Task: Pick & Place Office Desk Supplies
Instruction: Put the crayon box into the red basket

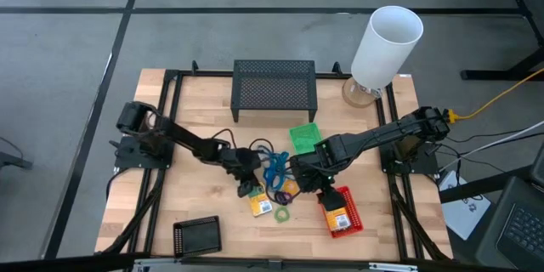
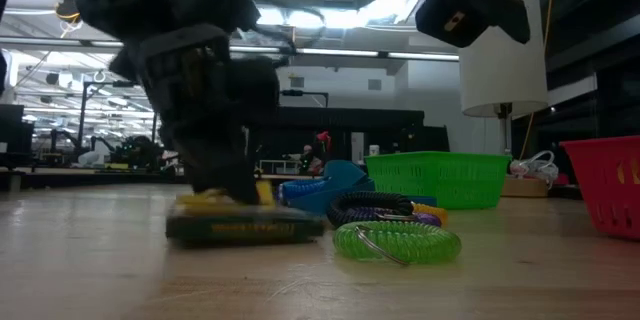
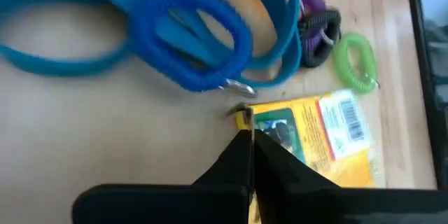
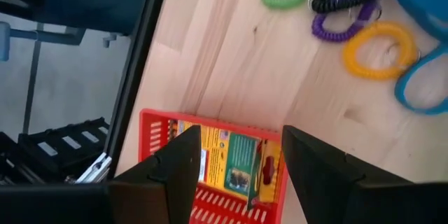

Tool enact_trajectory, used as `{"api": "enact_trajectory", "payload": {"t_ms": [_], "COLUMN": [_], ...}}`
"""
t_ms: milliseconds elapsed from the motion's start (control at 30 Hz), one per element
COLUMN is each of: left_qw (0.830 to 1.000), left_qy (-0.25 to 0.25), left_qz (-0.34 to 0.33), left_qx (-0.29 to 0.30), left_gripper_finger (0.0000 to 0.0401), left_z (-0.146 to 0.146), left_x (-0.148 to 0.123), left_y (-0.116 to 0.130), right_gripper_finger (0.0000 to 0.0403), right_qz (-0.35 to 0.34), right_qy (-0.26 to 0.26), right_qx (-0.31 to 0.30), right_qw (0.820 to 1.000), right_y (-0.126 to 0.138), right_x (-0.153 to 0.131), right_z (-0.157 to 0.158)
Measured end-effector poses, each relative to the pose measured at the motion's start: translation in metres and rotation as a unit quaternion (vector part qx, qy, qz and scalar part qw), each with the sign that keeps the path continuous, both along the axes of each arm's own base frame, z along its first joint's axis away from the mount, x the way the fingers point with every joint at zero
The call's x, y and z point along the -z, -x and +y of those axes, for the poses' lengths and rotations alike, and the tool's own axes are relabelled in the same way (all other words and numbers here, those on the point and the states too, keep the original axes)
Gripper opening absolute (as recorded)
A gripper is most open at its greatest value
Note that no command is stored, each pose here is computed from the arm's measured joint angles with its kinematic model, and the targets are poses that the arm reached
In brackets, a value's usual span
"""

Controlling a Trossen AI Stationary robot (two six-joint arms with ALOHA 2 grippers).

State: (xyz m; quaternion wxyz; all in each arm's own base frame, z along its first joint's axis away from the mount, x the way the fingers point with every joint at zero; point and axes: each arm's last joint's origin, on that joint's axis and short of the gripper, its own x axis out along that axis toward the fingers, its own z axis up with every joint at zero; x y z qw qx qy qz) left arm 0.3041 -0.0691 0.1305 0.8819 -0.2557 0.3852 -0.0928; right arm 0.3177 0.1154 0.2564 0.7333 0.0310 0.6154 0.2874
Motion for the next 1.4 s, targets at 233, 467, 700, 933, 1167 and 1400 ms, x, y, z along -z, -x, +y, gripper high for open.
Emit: {"api": "enact_trajectory", "payload": {"t_ms": [233,467,700,933,1167,1400], "left_qw": [0.994,0.971,0.955,0.951,0.948,0.946], "left_qy": [-0.073,-0.168,-0.205,-0.214,-0.215,-0.219], "left_qz": [-0.084,-0.163,-0.206,-0.219,-0.231,-0.238], "left_qx": [-0.021,-0.041,-0.048,-0.041,-0.028,-0.015], "left_gripper_finger": [0.0001,0.0002,0.0002,0.0002,0.0001,0.0001], "left_z": [0.003,0.005,0.007,0.007,0.0,-0.005], "left_x": [-0.052,-0.091,-0.109,-0.112,-0.114,-0.114], "left_y": [0.015,0.031,0.04,0.04,0.041,0.042], "right_gripper_finger": [0.0201,0.0201,0.0201,0.0201,0.0201,0.0201], "right_qz": [-0.111,-0.208,-0.289,-0.297,-0.295,-0.297], "right_qy": [-0.043,0.001,0.067,0.086,0.087,0.087], "right_qx": [-0.002,0.038,0.111,0.149,0.169,0.188], "right_qw": [0.993,0.977,0.949,0.939,0.936,0.932], "right_y": [-0.02,-0.035,-0.047,-0.053,-0.057,-0.06], "right_x": [-0.008,-0.015,-0.022,-0.023,-0.024,-0.024], "right_z": [0.007,0.007,0.0,-0.015,-0.029,-0.04]}}
